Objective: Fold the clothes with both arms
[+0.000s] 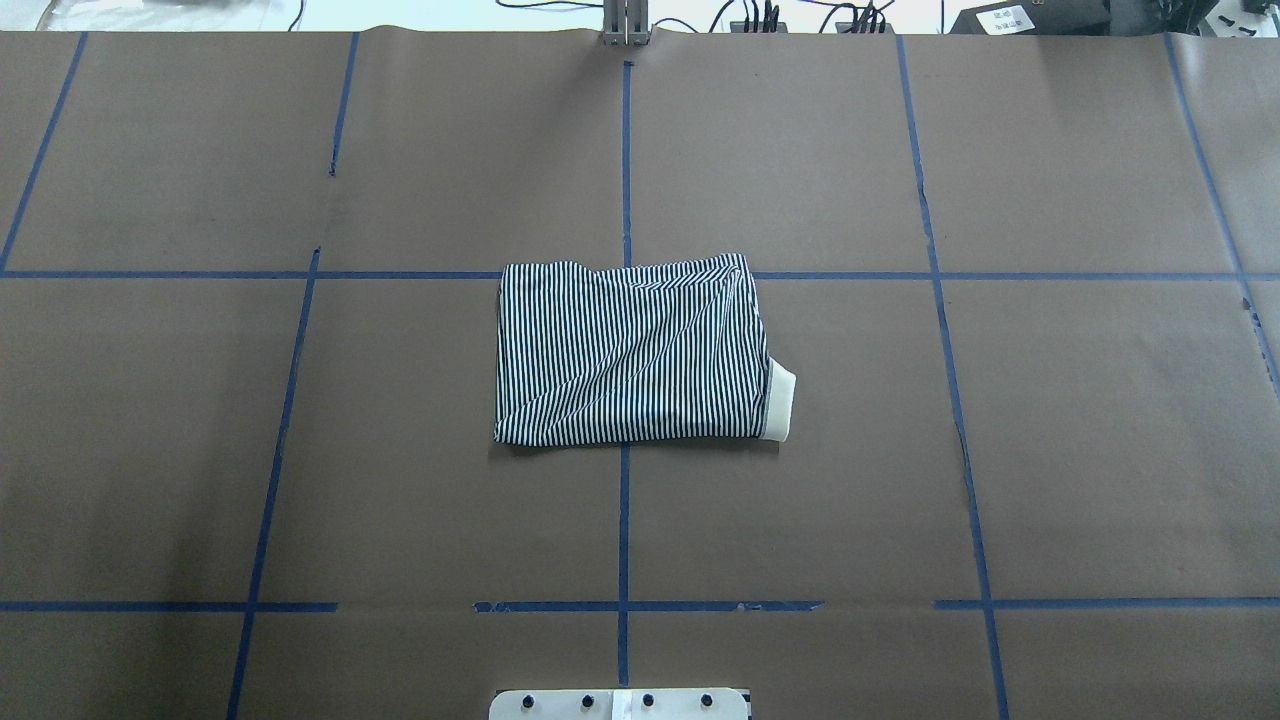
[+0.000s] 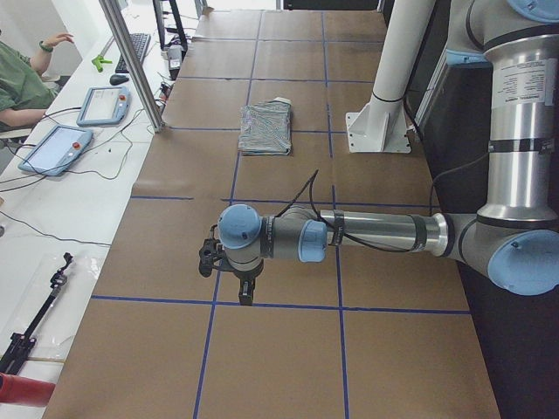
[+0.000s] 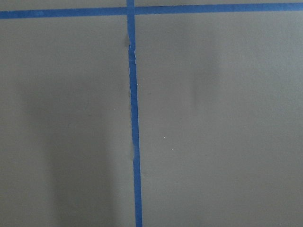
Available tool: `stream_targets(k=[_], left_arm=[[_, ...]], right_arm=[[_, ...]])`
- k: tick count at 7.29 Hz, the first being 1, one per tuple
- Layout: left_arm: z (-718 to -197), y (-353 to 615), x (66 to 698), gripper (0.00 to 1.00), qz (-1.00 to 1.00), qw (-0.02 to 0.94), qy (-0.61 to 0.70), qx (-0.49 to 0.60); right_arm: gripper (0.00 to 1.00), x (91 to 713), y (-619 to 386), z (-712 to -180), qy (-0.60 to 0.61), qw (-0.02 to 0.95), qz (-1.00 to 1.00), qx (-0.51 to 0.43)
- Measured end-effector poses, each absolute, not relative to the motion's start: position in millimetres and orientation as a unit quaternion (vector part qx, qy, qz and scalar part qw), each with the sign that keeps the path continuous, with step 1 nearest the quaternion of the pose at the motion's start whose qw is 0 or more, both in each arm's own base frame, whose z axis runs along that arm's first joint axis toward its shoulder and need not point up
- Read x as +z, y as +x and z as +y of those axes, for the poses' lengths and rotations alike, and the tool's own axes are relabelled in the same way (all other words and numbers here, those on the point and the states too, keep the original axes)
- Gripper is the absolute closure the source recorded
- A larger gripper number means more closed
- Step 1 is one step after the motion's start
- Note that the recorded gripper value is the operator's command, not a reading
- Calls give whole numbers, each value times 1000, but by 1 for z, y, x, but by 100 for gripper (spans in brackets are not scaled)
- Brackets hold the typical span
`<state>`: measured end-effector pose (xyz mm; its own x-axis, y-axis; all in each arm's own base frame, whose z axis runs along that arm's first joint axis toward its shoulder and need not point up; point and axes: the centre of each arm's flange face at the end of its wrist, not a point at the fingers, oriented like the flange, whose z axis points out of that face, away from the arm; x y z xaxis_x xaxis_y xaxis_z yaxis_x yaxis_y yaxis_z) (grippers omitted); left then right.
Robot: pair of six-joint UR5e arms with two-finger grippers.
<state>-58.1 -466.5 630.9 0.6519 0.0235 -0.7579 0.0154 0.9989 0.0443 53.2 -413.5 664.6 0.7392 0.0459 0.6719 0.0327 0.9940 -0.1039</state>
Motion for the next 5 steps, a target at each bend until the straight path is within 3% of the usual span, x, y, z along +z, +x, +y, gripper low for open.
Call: stream_targets(k=[5], left_arm=[[-495,-78,609,0,306,950,63,9]], right_arm=[[0,665,53,-413,-55,931,-362,4]])
